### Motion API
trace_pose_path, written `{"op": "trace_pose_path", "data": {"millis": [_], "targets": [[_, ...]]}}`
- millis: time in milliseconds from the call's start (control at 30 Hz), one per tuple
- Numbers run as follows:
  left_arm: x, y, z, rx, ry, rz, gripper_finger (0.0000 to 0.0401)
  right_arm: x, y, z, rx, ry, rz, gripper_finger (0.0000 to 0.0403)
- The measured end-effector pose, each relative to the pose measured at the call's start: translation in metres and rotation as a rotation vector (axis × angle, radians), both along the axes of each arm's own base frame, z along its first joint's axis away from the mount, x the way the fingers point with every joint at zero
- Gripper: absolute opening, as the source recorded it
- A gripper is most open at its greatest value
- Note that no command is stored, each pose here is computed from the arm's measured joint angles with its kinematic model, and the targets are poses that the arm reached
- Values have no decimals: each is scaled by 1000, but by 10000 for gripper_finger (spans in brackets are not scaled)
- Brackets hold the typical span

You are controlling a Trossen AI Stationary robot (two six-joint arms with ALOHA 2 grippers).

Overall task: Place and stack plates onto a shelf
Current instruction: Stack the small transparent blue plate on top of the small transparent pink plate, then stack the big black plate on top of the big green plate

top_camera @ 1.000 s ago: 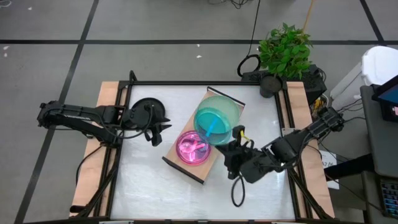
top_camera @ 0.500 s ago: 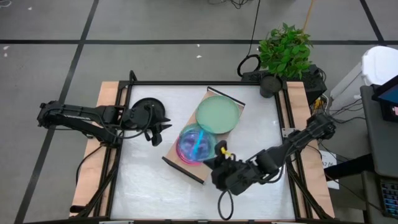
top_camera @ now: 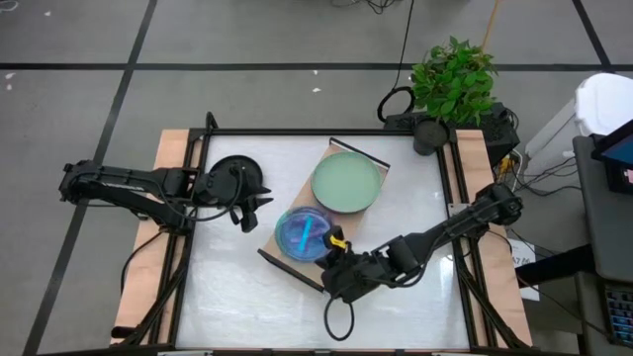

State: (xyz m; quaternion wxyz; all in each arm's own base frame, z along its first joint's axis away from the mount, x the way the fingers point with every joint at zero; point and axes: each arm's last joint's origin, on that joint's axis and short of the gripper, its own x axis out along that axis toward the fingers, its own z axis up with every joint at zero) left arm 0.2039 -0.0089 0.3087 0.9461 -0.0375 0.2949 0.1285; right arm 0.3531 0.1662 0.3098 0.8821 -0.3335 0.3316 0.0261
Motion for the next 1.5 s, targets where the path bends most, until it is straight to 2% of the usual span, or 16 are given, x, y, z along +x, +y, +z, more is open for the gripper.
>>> {"op": "trace_pose_path", "data": {"millis": [667,933,1500], "targets": [[0,0,0,-1,-1,1,115,0,-10,-28,-6,64,-20,0],[0,0,0,-2,-1,1,115,0,-11,-29,-4,62,-25,3],[0,0,0,-2,-1,1,115,0,-10,-25,17,38,-34,91]]}}
